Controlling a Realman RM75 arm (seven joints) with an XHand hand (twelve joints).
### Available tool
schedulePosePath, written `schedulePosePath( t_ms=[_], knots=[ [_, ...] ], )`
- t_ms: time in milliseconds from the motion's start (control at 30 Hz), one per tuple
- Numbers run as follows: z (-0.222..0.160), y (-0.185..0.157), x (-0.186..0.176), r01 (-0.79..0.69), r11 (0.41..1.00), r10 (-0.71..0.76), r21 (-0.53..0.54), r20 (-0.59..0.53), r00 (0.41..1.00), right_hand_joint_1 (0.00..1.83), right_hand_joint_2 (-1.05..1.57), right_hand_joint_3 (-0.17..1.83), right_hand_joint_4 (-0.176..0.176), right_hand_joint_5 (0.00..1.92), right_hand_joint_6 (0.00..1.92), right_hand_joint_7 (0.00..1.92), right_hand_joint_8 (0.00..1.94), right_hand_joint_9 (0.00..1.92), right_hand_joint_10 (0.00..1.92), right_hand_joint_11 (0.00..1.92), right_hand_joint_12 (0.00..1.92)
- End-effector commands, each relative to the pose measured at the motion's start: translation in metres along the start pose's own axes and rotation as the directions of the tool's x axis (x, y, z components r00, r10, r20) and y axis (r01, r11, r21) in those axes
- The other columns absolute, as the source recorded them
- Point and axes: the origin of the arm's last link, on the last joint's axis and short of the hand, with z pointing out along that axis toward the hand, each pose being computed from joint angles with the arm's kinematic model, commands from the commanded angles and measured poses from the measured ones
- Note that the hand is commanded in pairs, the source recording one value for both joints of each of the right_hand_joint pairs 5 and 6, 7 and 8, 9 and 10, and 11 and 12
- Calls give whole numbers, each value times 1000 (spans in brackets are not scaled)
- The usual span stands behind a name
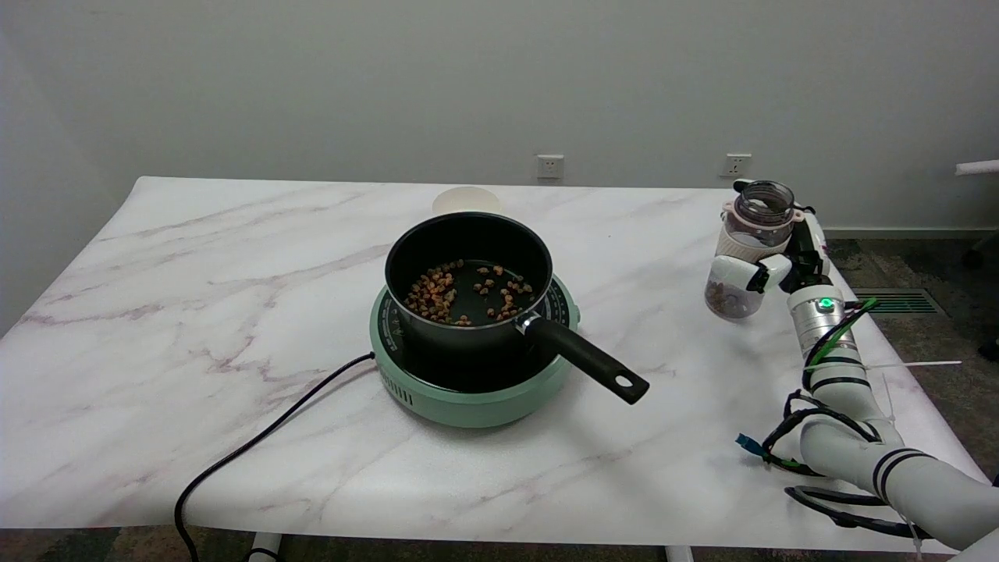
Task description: Place the bottle onto the table.
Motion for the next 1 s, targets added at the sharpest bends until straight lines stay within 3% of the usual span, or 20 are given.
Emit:
schedulePosePath(
  t_ms=[33, 1000],
  knots=[
    [-5, 4, 8, -4, 1000, 3, -14, -25, 1000, 1301, -583, 1200, 0, 574, 574, 993, 993, 749, 749, 595, 595],
    [-25, 8, 60, 77, 995, -82, -59, -87, 993, 1264, -720, 1233, 0, 497, 497, 924, 924, 631, 631, 591, 591]
  ],
)
